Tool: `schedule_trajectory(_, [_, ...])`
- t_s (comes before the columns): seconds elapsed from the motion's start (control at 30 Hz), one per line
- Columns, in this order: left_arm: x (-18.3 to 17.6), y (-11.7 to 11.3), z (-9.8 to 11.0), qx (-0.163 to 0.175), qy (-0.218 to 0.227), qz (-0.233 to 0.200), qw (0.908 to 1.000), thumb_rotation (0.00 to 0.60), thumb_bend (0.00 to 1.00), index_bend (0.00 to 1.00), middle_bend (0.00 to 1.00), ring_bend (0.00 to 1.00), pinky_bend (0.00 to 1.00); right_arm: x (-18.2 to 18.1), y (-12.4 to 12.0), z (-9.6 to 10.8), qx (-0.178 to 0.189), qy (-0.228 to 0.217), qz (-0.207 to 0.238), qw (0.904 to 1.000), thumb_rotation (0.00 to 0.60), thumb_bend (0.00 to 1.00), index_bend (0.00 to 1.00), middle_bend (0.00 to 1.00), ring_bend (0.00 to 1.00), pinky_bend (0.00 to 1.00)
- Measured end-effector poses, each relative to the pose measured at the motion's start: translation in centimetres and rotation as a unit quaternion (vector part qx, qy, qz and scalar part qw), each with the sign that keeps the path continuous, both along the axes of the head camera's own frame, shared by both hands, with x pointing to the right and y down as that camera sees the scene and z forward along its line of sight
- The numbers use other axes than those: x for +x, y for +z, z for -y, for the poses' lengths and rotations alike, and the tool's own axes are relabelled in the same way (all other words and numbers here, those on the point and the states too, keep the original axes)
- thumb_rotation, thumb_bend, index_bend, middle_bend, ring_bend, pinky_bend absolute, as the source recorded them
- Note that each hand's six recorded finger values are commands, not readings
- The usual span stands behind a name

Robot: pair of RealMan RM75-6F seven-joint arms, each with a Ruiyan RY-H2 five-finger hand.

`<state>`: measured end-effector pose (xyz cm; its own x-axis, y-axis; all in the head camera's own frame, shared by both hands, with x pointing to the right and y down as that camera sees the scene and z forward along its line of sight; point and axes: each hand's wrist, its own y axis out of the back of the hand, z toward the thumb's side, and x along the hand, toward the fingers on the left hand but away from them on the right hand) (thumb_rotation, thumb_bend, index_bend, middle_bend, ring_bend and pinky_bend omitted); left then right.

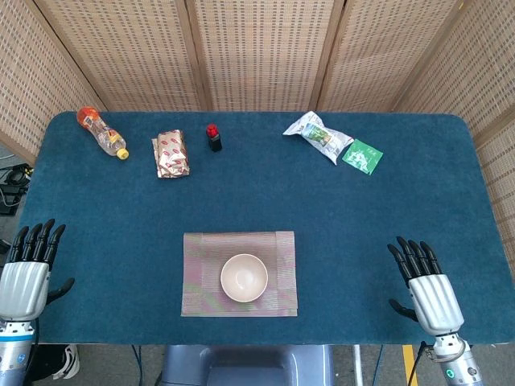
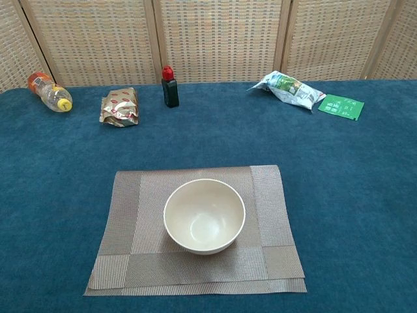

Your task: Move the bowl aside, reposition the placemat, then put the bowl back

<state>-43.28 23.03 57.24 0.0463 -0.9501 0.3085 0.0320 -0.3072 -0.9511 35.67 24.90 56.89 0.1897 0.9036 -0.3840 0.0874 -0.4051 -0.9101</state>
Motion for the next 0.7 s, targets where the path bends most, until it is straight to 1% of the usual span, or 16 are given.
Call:
schedule_trajectory(0.43, [0.2,0.2,-0.2,-0.005,0.004,-0.001,1.0000,0.600,0.00,0.00,0.00,0.00,0.00,0.0,-0.1,0.0,0.000,0.000,0.003,1.0000,0.600,0.09,0.00,0.00,0.00,0.00])
schedule_trajectory(0.7, [1.0,0.6,-0.3,-0.013,0.022,-0.010,0.9996,0.600,0.00,0.00,0.00,0.00,0.00,0.2,-0.2,0.1,0.000,0.006,0.005,1.0000,0.600,0.09,0.00,0.00,0.00,0.00])
